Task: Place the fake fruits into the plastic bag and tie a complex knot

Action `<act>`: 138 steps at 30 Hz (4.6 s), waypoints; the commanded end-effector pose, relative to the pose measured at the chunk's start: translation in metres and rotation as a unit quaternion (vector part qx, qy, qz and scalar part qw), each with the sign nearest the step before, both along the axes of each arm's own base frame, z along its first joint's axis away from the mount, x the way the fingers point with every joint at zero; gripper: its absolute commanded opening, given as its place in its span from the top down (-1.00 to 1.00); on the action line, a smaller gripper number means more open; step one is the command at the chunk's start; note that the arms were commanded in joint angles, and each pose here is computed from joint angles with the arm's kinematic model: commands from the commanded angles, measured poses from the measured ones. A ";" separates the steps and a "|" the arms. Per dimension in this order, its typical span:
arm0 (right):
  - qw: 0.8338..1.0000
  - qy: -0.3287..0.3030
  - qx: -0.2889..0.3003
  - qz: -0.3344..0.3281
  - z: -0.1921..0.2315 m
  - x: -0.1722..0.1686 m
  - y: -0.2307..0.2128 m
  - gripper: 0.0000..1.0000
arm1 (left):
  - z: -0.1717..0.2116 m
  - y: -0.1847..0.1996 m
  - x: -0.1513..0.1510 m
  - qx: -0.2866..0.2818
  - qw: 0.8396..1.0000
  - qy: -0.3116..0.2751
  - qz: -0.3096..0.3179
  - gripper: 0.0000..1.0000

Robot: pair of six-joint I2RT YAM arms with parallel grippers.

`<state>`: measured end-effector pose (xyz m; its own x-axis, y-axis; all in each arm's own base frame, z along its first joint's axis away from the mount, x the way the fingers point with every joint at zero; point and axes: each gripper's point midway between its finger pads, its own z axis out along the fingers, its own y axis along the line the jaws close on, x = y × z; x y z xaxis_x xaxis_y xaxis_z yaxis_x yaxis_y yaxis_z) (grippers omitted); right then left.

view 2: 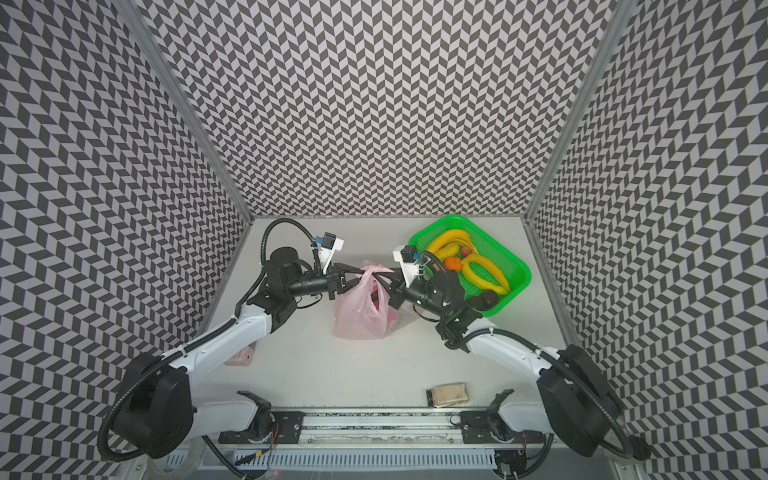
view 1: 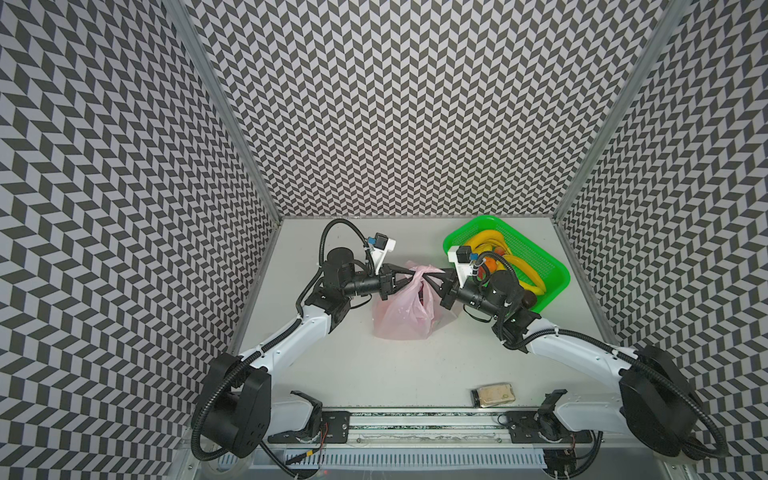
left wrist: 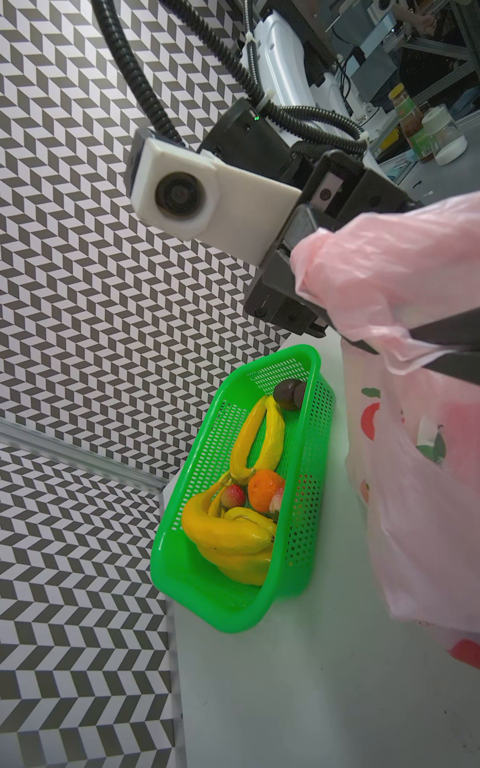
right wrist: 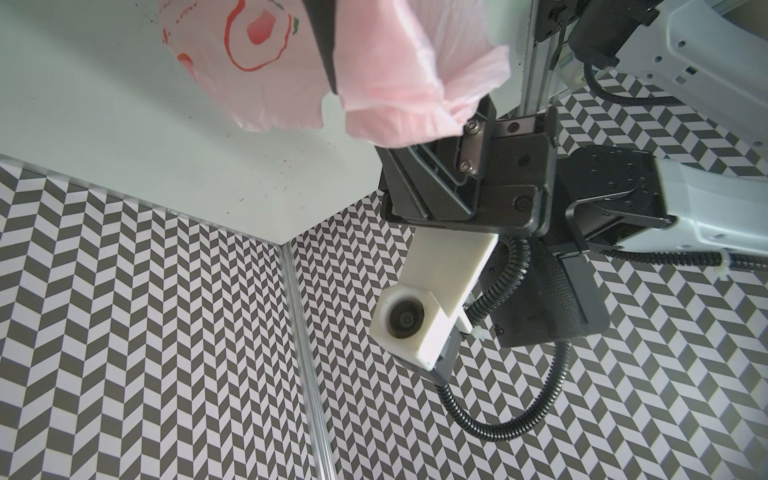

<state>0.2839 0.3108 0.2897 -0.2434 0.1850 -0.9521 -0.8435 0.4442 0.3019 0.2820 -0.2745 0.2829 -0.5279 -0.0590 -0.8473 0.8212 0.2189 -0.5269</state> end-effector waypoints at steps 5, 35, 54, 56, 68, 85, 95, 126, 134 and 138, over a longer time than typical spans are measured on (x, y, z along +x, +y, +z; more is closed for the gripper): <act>0.999 -0.045 0.002 0.000 0.035 -0.009 -0.009 0.19 | 0.005 -0.002 0.000 -0.001 1.000 -0.011 -0.003 1.00; 0.973 0.164 0.059 0.151 0.004 -0.087 -0.065 0.01 | 0.008 -0.008 -0.002 0.000 1.000 -0.006 -0.012 1.00; 0.982 0.138 0.081 0.100 0.014 -0.048 -0.052 0.19 | 0.006 -0.013 -0.002 0.001 1.000 -0.005 -0.022 1.00; 0.982 0.137 0.082 0.097 0.014 -0.046 -0.051 0.19 | 0.007 -0.013 -0.003 0.001 1.000 -0.006 -0.023 1.00; 0.986 0.128 0.082 0.069 0.018 -0.028 -0.049 0.17 | 0.007 -0.016 -0.005 0.002 1.000 -0.008 -0.028 1.00; 0.991 0.105 0.068 0.042 0.023 -0.019 -0.051 0.42 | 0.004 -0.017 -0.005 0.006 1.000 -0.007 -0.029 1.00; 0.993 0.097 0.057 0.032 0.023 -0.020 -0.054 0.70 | 0.003 -0.017 -0.005 0.007 1.000 -0.006 -0.026 1.00; 0.991 0.109 0.025 -0.072 0.000 -0.017 -0.086 1.00 | 0.003 0.000 0.004 0.021 1.000 -0.007 0.008 1.00; 0.979 0.158 -0.006 -0.130 -0.045 -0.016 -0.107 1.00 | -0.014 0.015 0.015 0.051 0.998 -0.004 0.047 1.00; 0.976 0.172 -0.019 -0.135 -0.059 -0.018 -0.110 1.00 | -0.022 0.020 0.017 0.063 0.996 0.000 0.062 1.00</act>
